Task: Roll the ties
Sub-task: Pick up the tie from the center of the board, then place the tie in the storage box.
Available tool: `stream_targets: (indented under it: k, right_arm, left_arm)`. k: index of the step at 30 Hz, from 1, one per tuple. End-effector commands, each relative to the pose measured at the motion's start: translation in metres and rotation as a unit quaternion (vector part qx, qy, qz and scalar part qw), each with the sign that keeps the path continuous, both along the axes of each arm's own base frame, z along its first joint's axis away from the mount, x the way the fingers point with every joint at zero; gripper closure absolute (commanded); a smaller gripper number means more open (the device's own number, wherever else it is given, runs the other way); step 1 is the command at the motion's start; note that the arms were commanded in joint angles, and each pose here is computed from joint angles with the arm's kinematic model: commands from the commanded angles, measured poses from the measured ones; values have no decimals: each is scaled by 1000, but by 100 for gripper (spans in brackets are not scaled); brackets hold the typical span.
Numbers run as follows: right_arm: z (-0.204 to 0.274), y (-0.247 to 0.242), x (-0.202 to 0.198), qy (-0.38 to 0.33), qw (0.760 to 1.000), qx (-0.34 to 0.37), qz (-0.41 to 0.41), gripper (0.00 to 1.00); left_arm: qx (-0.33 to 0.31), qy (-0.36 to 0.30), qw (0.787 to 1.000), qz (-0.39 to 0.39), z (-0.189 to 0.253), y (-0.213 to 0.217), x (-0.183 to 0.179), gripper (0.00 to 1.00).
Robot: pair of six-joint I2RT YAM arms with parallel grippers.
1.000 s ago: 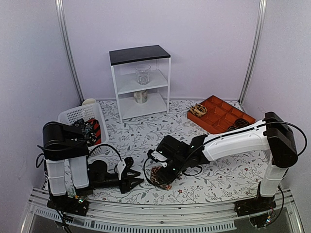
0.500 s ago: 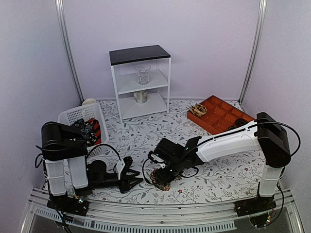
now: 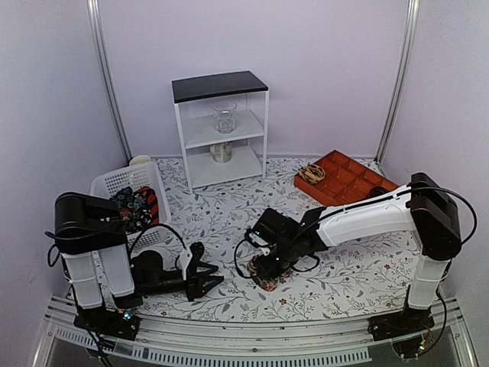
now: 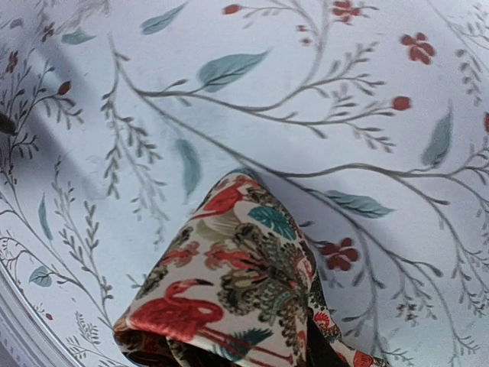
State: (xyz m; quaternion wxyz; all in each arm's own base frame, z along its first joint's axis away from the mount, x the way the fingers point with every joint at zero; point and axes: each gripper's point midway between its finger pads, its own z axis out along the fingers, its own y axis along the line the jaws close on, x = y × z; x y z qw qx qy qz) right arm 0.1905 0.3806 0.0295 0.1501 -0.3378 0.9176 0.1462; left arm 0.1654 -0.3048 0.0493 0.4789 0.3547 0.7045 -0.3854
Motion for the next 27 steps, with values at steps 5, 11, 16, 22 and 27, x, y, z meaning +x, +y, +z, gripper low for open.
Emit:
stream_targets:
  k: [5, 11, 16, 22, 27]
  right_arm:
    - [37, -48, 51, -30, 996, 5, -85, 74]
    - [76, -101, 117, -61, 979, 17, -192, 74]
    - [99, -141, 173, -94, 962, 26, -254, 74]
    - [123, -176, 241, -108, 942, 89, -306, 75]
    - [136, -195, 281, -112, 919, 154, -344, 75]
  left_arm:
    - [-94, -29, 994, 37, 55, -2, 17, 47]
    - [-35, 0, 997, 67, 48, -11, 34, 2]
    - [40, 9, 995, 95, 52, -20, 54, 1]
    - [59, -2, 993, 106, 74, -18, 59, 1]
    - [51, 2, 992, 116, 81, -11, 58, 1]
